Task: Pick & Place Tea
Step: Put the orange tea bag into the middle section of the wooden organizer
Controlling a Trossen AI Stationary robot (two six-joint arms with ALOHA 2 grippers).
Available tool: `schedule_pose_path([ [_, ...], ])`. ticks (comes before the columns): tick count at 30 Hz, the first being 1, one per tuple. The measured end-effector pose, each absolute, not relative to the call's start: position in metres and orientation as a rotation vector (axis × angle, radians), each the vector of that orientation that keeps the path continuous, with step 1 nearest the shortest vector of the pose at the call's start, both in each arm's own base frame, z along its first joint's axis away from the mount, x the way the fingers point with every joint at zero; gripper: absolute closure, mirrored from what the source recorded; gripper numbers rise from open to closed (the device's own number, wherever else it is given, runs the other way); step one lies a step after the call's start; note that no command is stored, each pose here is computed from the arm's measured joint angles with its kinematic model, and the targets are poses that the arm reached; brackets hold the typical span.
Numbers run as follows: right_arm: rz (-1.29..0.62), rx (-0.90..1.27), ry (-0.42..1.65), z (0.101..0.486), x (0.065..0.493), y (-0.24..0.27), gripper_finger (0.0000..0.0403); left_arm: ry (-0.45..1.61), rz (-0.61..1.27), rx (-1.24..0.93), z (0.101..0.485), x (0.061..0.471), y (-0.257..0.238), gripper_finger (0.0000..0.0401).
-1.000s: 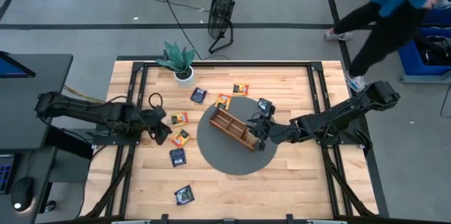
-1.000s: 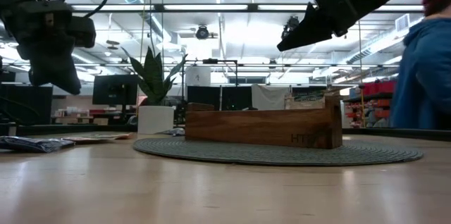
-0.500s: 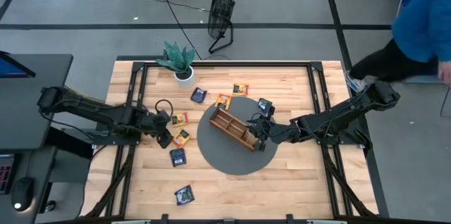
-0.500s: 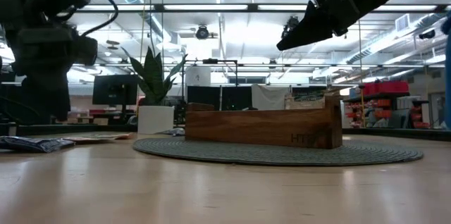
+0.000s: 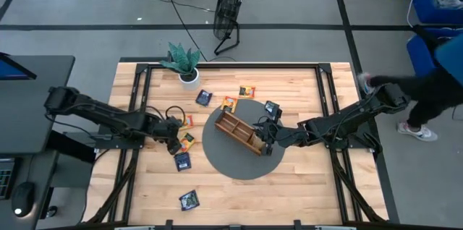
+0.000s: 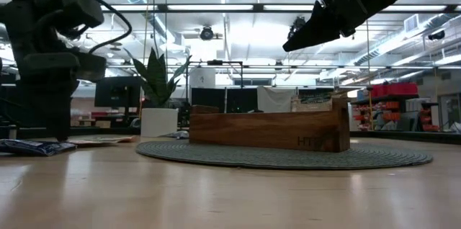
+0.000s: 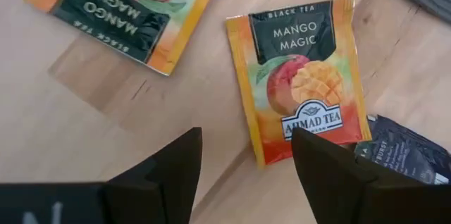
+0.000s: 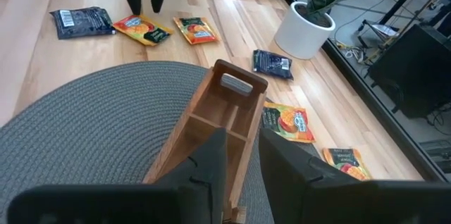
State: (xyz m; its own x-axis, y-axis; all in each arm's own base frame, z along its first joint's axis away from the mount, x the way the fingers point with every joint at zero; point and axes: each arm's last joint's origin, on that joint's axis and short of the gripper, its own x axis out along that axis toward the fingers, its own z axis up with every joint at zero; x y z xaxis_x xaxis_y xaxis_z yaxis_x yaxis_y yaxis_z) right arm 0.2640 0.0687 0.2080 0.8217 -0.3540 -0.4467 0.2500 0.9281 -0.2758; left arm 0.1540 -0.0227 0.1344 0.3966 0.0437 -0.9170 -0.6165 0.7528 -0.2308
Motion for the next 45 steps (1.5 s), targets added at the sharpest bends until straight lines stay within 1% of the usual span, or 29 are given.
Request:
schedule_pose_path([
  [8, -0.324, -0.211, 0.515, 0.208, 0.264, 0.069, 0.0312, 1.125, 0.456, -0.601, 0.128, 0.159, -0.024, 0.0181],
  [12, -0.324, -0.211, 0.515, 0.208, 0.264, 0.069, 0.0312, 1.122, 0.458, -0.603, 0.128, 0.159, -0.024, 0.0201],
  [16, -0.325, -0.212, 0.515, 0.208, 0.264, 0.069, 0.0312, 1.1, 0.471, -0.59, 0.128, 0.16, -0.023, 0.0243],
  [25, -0.326, -0.214, 0.516, 0.208, 0.264, 0.069, 0.0312, 1.048, 0.425, -0.544, 0.13, 0.165, -0.024, 0.0375],
  [27, -0.326, -0.214, 0.516, 0.208, 0.264, 0.069, 0.0312, 1.047, 0.425, -0.539, 0.13, 0.165, -0.024, 0.0393],
  [35, -0.327, -0.214, 0.517, 0.208, 0.264, 0.069, 0.0312, 1.03, 0.445, -0.516, 0.13, 0.166, -0.023, 0.0399],
  [40, -0.327, -0.213, 0.516, 0.208, 0.264, 0.069, 0.0312, 0.996, 0.422, -0.501, 0.132, 0.168, -0.023, 0.0399],
  [45, -0.329, -0.206, 0.515, 0.208, 0.264, 0.068, 0.0312, 1.005, 0.394, -0.496, 0.132, 0.169, -0.024, 0.04],
])
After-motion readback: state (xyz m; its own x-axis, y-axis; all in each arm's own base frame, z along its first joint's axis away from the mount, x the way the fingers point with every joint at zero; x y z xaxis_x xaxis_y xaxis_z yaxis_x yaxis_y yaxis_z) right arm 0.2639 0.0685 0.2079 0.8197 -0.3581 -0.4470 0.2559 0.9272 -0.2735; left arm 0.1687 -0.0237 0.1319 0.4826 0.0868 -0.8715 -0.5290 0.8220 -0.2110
